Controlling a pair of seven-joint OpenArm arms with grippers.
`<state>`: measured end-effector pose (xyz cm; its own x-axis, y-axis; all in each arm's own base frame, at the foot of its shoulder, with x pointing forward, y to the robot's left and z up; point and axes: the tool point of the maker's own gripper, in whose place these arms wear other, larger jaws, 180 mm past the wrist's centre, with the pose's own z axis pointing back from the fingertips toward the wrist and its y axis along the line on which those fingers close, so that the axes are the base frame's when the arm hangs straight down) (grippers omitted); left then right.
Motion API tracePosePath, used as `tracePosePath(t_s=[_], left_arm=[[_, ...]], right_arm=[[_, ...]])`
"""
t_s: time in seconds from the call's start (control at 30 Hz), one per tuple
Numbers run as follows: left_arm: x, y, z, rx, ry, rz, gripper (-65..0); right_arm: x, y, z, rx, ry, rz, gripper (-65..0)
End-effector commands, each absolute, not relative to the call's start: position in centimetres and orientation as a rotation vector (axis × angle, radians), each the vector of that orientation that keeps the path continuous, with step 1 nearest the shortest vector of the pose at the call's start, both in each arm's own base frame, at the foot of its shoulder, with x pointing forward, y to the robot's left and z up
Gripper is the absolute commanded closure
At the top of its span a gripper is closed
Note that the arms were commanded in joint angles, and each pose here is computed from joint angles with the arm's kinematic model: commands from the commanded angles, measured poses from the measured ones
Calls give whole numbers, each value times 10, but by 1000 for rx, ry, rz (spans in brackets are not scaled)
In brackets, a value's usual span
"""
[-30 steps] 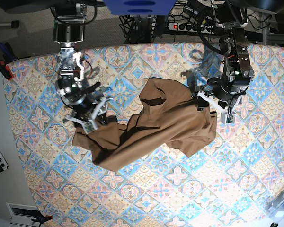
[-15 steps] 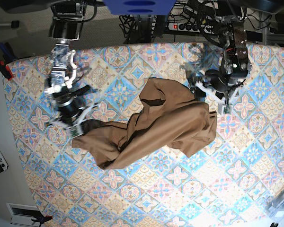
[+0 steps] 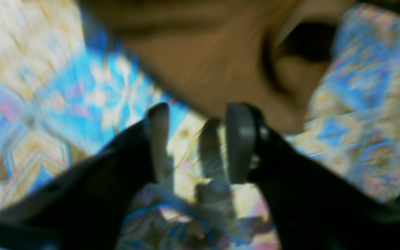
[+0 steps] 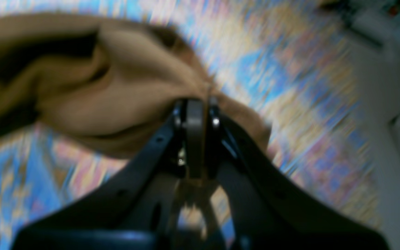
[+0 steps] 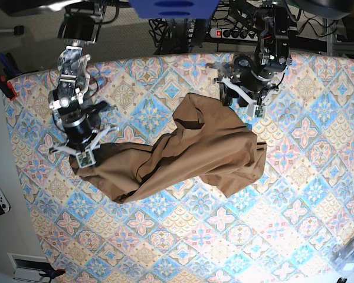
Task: Layout the t-shirt on the table in an organized manner, then fold the t-shirt properly
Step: 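Release and regrasp the t-shirt with the left gripper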
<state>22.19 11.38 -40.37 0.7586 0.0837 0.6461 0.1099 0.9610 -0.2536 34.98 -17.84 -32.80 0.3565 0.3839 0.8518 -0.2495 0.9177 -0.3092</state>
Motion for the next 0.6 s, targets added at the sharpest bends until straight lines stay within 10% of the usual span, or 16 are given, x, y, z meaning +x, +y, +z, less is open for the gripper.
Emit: tracePosePath(t_s=[0.0,0.17,0.57], left_arm=[[232,110,-393,-306,-762,-15,-358],[240,91,-388,-345,-777,-74,-486],[264,64,-430,-388,-667,-119,-403]], right_arm=[[362,-179,-303,-145,-1225,406,0],[362,-179,-304,-144,-1224,406,0],[361,-181,-303,-149,-1224,401,0]])
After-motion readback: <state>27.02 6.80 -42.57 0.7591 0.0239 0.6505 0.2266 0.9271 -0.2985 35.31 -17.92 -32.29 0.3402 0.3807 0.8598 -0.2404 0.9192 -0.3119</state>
